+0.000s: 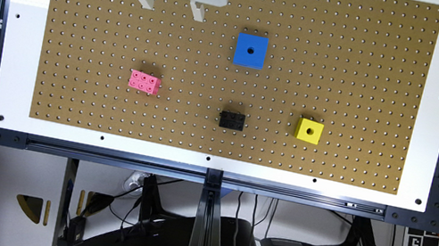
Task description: Pick up pink block.
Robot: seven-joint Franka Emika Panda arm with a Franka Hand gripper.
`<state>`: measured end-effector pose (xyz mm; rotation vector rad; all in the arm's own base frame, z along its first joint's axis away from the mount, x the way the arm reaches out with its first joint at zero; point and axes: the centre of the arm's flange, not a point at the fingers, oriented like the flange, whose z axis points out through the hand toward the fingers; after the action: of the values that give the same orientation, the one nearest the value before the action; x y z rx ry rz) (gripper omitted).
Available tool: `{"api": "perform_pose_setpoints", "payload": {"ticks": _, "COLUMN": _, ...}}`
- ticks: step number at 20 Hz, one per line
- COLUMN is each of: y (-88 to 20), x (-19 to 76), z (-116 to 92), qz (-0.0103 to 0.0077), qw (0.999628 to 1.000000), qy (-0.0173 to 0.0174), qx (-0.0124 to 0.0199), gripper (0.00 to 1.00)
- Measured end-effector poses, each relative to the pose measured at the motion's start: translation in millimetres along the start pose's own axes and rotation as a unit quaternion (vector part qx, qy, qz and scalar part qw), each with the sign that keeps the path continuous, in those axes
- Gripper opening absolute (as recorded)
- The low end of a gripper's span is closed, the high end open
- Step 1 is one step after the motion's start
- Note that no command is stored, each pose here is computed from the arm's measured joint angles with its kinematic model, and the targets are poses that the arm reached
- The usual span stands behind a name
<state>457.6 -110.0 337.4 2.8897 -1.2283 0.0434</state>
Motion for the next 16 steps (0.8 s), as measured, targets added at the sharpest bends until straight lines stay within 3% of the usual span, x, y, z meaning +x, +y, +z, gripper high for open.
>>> {"api": "perform_pose_setpoints", "payload": {"ticks": 7, "y": 0.6, "x": -1.2, "z": 1.8, "qz": -0.0002, "qw": 0.999997, "qy": -0.0020, "qx": -0.0013, "gripper": 1.00}}
{"api": "perform_pose_setpoints", "payload": {"ticks": 10, "y": 4.7, "x": 2.8, "z": 0.7, "qz": 0.0026, "qw": 0.999996, "qy": 0.0005, "qx": -0.0009, "gripper": 1.00}}
{"api": "perform_pose_setpoints", "payload": {"ticks": 12, "y": 14.7, "x": 14.0, "z": -1.5, "qz": 0.0032, "qw": 0.999983, "qy": 0.0049, "qx": 0.0006, "gripper": 1.00}}
{"api": "perform_pose_setpoints", "payload": {"ticks": 16, "y": 33.7, "x": 47.4, "z": -4.8, "qz": 0.0016, "qw": 0.999916, "qy": 0.0124, "qx": 0.0031, "gripper": 1.00}}
